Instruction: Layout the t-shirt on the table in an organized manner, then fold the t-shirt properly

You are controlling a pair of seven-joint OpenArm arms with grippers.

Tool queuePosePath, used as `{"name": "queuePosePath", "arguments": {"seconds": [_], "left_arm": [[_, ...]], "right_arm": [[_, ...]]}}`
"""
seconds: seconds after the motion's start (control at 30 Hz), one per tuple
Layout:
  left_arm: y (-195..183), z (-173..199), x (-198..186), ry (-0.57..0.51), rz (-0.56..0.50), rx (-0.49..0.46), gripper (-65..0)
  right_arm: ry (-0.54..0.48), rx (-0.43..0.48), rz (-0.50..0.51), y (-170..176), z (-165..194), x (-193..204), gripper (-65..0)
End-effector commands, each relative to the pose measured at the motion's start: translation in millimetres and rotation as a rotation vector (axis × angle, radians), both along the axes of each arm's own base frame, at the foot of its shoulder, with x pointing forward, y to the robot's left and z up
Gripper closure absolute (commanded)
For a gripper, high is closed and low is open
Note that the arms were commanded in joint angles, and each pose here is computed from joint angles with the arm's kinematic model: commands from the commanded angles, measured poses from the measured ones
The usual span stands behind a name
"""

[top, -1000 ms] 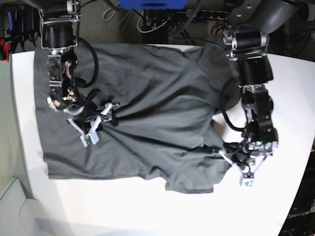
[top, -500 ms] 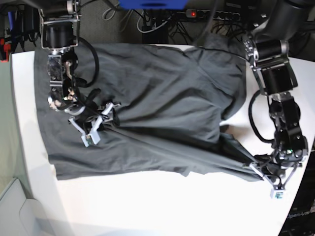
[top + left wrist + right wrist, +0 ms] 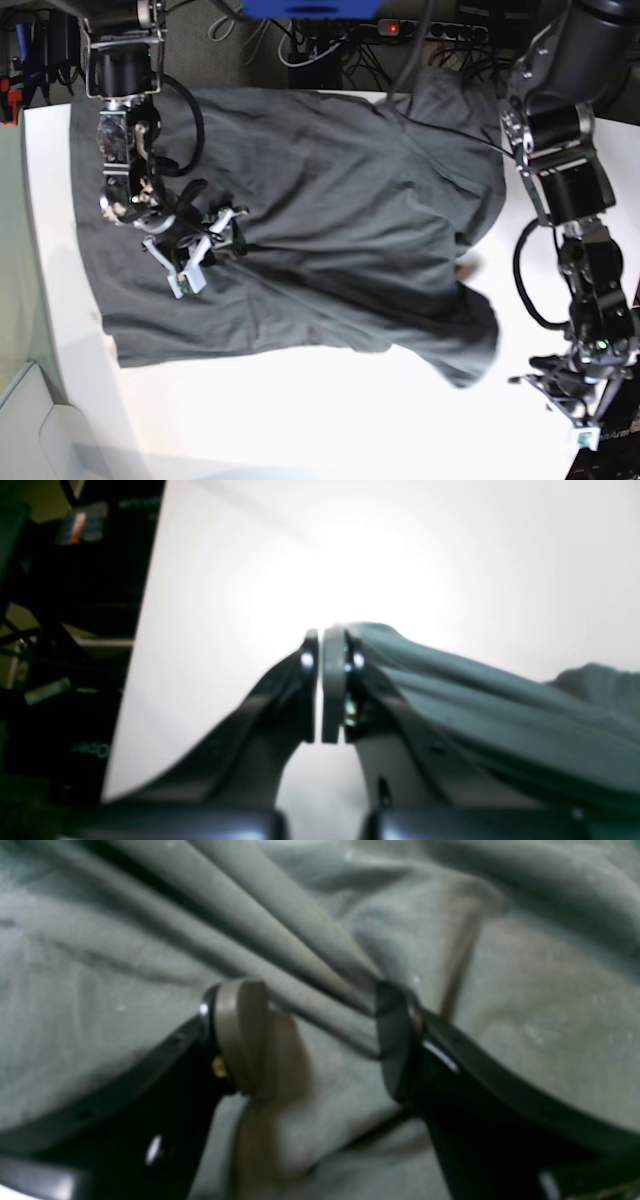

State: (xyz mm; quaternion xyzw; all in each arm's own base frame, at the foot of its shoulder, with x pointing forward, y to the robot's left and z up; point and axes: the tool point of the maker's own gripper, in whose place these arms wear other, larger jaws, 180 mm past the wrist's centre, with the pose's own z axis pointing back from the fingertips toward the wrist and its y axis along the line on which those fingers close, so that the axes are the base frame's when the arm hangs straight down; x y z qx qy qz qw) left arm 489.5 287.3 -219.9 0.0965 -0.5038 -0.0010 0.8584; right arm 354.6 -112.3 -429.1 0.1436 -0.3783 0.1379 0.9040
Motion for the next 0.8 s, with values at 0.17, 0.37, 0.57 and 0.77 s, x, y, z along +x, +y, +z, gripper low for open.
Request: {"name": "queuePosePath", "arguments": {"seconds": [0.17,0.37,0.57,0.77], "left_arm": [[16.5,32.9,4.3,-0.080,0.028,0.026,-22.0],[6.9,3.9,-13.2,-0.027,0.044,-0.044,-56.6],[-34.7,-36.2,-36.1,0.051,-0.014,-0.067,-62.4],[-97.2,-49.6,-29.8,0.079,-0.134,-0.087,-62.4]], "right_arm": [[0.050,-0.060,-0.001,-10.9,-9.1,-6.5,-33.1],[0.050,-0.065,0.034,-0.4,-9.3,-7.0,-33.1],[0.043,-0.048,0.038,8.1,-7.1,-5.3,-33.5],[0.043,-0.048,0.038,8.1,-7.1,-5.3,-33.5]]}}
